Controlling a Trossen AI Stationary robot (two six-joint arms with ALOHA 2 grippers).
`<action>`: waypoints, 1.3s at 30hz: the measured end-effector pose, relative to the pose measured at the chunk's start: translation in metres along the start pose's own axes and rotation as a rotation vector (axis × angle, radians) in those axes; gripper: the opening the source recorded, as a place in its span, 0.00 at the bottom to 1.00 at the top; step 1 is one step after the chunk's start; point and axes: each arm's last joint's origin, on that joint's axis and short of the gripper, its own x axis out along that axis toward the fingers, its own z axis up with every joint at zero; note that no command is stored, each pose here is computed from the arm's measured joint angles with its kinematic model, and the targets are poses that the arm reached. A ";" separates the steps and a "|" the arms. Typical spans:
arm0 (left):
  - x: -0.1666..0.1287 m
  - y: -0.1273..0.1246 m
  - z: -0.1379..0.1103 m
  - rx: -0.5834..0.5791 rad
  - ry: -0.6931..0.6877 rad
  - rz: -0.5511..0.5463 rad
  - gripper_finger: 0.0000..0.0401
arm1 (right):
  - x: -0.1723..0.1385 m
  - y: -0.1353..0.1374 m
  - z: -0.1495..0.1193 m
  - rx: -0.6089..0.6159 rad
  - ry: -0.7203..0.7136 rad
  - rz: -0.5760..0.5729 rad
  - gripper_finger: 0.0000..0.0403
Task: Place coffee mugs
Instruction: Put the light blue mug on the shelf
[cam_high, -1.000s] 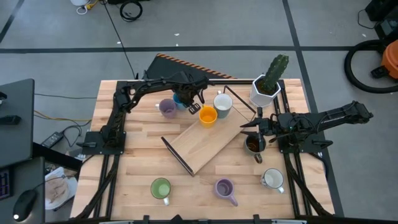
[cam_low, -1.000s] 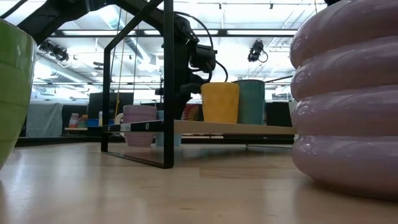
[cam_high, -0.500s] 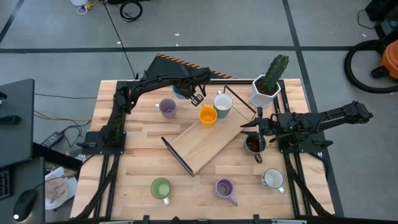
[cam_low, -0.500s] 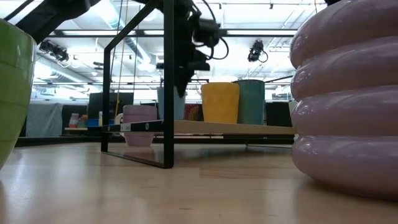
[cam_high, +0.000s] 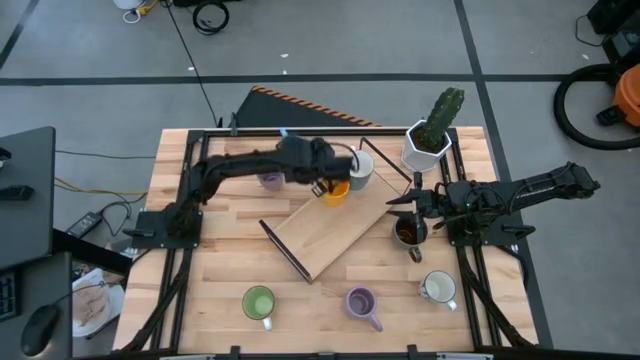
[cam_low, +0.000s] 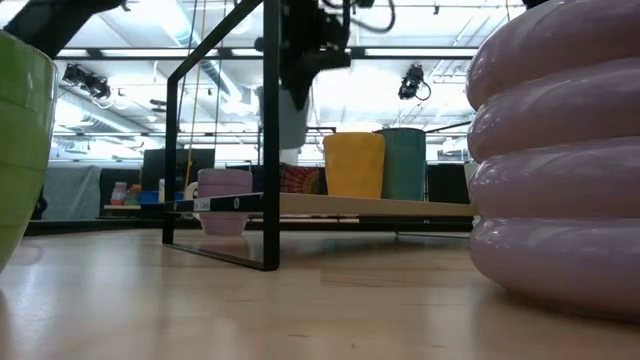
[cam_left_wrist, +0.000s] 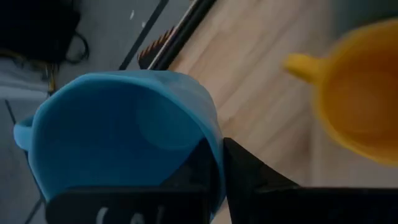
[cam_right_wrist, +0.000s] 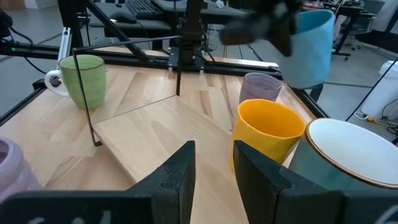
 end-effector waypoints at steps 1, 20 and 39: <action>-0.005 -0.005 -0.003 0.003 -0.012 -0.003 0.06 | 0.000 0.000 0.000 0.000 -0.002 0.000 0.28; -0.077 -0.031 -0.039 -0.066 0.128 -0.481 0.06 | 0.006 0.001 0.000 -0.012 0.006 0.000 0.28; -0.013 -0.058 -0.036 -0.050 0.195 -0.539 0.07 | 0.006 0.001 0.002 -0.031 -0.016 -0.002 0.28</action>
